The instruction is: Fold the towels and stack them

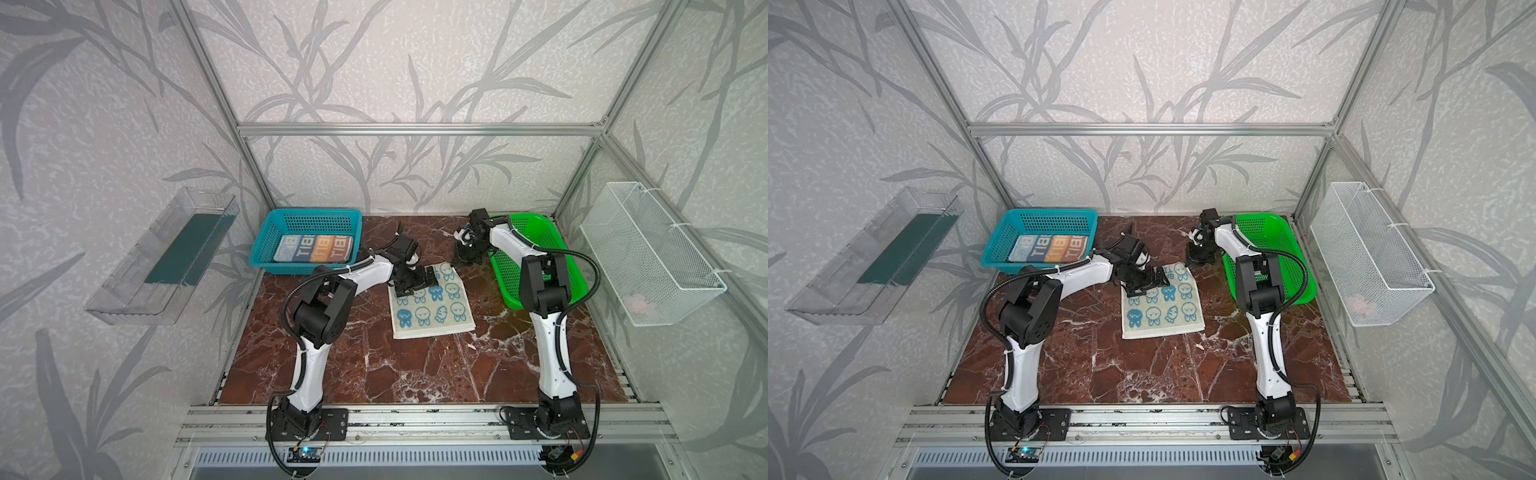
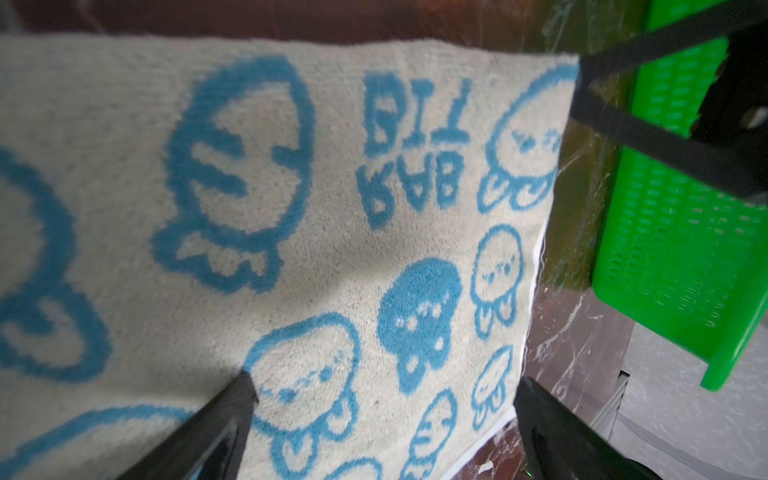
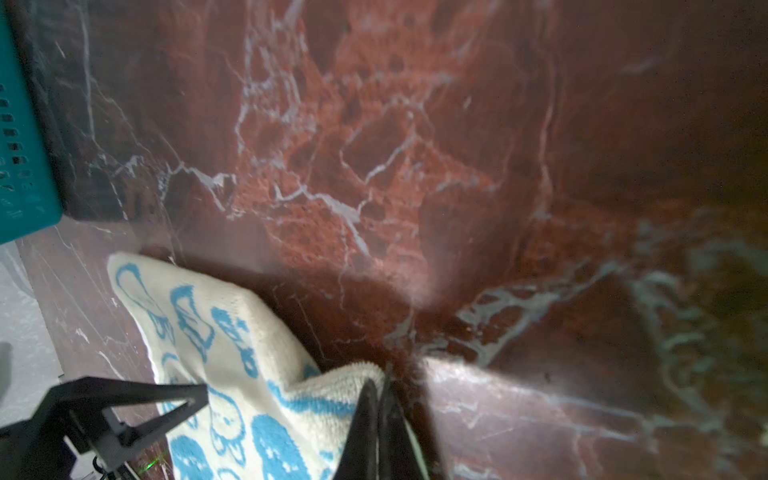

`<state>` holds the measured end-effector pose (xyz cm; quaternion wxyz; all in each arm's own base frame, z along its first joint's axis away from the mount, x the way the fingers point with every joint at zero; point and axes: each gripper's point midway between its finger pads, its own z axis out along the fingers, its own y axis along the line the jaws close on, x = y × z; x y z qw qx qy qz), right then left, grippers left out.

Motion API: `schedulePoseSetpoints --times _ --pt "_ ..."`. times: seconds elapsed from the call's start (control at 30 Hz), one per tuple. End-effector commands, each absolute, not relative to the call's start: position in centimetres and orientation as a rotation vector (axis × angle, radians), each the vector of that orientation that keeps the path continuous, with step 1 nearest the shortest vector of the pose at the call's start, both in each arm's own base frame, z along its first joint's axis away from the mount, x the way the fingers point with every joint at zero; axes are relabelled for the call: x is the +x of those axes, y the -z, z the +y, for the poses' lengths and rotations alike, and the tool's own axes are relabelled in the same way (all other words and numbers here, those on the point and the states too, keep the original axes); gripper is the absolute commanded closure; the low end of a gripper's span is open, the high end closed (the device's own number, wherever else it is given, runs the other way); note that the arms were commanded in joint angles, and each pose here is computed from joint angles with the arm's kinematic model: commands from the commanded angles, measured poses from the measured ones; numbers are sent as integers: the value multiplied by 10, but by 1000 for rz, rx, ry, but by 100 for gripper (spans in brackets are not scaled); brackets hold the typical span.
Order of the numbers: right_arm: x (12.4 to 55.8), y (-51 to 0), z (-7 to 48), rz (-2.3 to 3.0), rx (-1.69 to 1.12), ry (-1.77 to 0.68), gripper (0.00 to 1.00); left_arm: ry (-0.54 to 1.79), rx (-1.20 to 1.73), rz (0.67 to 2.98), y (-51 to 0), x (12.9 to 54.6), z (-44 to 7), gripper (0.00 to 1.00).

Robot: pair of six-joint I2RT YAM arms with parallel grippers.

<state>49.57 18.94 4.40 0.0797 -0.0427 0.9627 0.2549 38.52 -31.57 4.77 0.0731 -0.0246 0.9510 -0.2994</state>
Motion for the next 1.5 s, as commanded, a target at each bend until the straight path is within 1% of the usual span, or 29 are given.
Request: schedulePoseSetpoints --times 0.0,0.13,0.23,0.33,0.4,0.6,0.73,0.87,1.0,1.03,1.27,1.37,1.47 --pt "490 -46 184 2925 -162 -719 100 828 -90 2896 -59 384 -297 1" --pt "490 -54 187 2905 -179 -743 100 673 -83 2880 -81 413 -243 1" --pt "491 -56 188 2896 -182 -752 100 516 -38 2938 -74 424 -207 1" --pt "491 -57 188 2897 -187 -745 100 439 7 2986 -64 424 -190 5" --pt "491 -58 187 2897 -192 -737 100 432 12 2998 -56 422 -186 6" --pt "489 -58 186 2900 -194 -738 100 498 -1 3007 -44 421 -192 14" --pt "489 -60 187 2895 -194 -742 100 497 -6 3018 -37 420 -192 19" --pt "488 -63 188 2890 -192 -752 100 468 -2 3028 -28 421 -189 28" --pt "487 -65 187 2887 -196 -747 100 429 7 3028 -24 426 -186 34" --pt "487 -65 187 2886 -196 -746 100 420 13 3032 -23 426 -185 37" --pt "486 -65 187 2885 -196 -752 100 389 23 3040 -14 429 -183 43" --pt "485 -66 187 2885 -196 -753 100 398 27 3035 -13 431 -184 50" --pt "485 -68 187 2879 -196 -752 100 397 30 3041 -9 430 -185 61"
